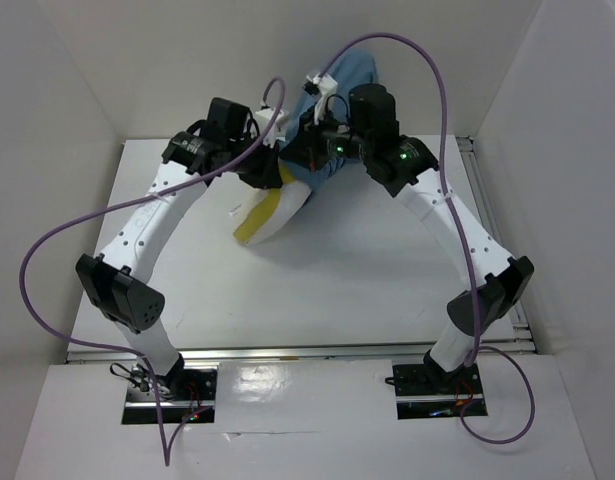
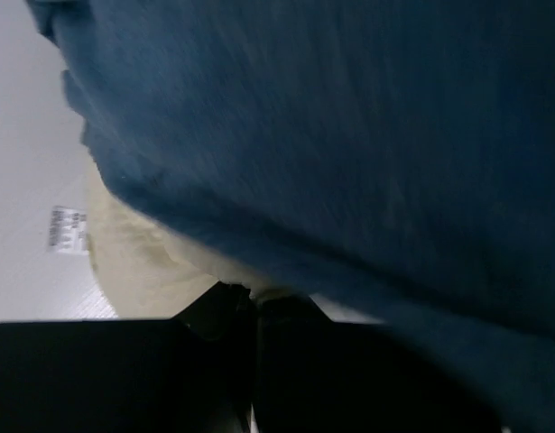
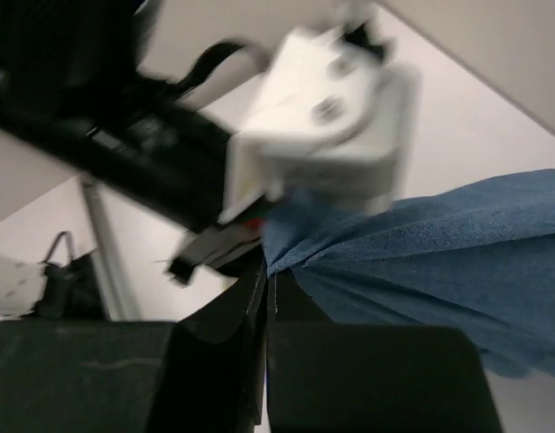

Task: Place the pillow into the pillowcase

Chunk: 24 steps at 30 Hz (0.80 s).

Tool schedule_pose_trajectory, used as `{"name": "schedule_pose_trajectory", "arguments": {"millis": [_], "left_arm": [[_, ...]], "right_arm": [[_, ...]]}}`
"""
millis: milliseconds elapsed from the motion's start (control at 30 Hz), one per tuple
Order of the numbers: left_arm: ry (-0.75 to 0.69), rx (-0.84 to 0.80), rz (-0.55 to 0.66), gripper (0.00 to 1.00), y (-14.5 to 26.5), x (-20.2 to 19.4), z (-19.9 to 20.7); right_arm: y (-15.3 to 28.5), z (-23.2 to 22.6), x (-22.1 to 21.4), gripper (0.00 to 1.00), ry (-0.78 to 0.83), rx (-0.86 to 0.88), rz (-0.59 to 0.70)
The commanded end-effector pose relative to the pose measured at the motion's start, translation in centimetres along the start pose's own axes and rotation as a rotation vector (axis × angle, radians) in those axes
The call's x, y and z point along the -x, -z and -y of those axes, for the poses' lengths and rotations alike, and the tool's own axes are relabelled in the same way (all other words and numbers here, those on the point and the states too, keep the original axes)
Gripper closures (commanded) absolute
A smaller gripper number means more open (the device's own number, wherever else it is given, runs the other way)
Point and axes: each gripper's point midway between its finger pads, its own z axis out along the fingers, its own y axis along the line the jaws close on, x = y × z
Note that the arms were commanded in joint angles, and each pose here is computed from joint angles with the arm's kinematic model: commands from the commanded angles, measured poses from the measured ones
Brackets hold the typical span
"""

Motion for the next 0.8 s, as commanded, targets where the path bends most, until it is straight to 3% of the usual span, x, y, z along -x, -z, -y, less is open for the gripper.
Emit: {"name": "schedule_pose_trajectory", "arguments": {"millis": [0,133,233,367,400,500,633,767], "left_arm": [[-0.02,0.074,0.262,1.0,1.2,7.8,-2.9],[-0.007,0.102,0.293,1.0,1.8,8.8,-4.1],[0.0,0.093,0.293,1.0,2.5,8.4,-4.3],[0.006,0.074,0.27,1.0,2.5,6.6,-3.7],[0.004,0.074,0.276,1.0,2.6,6.5,-3.7],[0.005,0.063,0.269,1.0,2.9,5.8,-3.3],[0.009,0.053,0.258,1.0,3.2,4.9,-2.9],[0.012,0.053,0.249,1.0,3.2,4.7,-2.9]], "right_arm": [[0.8,-9.2,0.8,1.0,-0.097,0.365,-0.054],[1.0,-9.4,-0.4,1.0,-0.135,0.373,-0.109],[1.5,-6.3,-1.5,1.0,-0.139,0.271,-0.116],[2.1,0.1,-0.8,0.73,-0.1,0.028,-0.062],[2.2,1.5,-0.7,0.54,-0.09,-0.014,-0.049],[4.2,7.6,1.5,0.42,-0.043,-0.216,0.055],[7.9,15.5,3.6,0.39,0.042,-0.544,0.154],[8.8,20.6,-1.1,0.39,0.053,-0.659,0.003]]}}
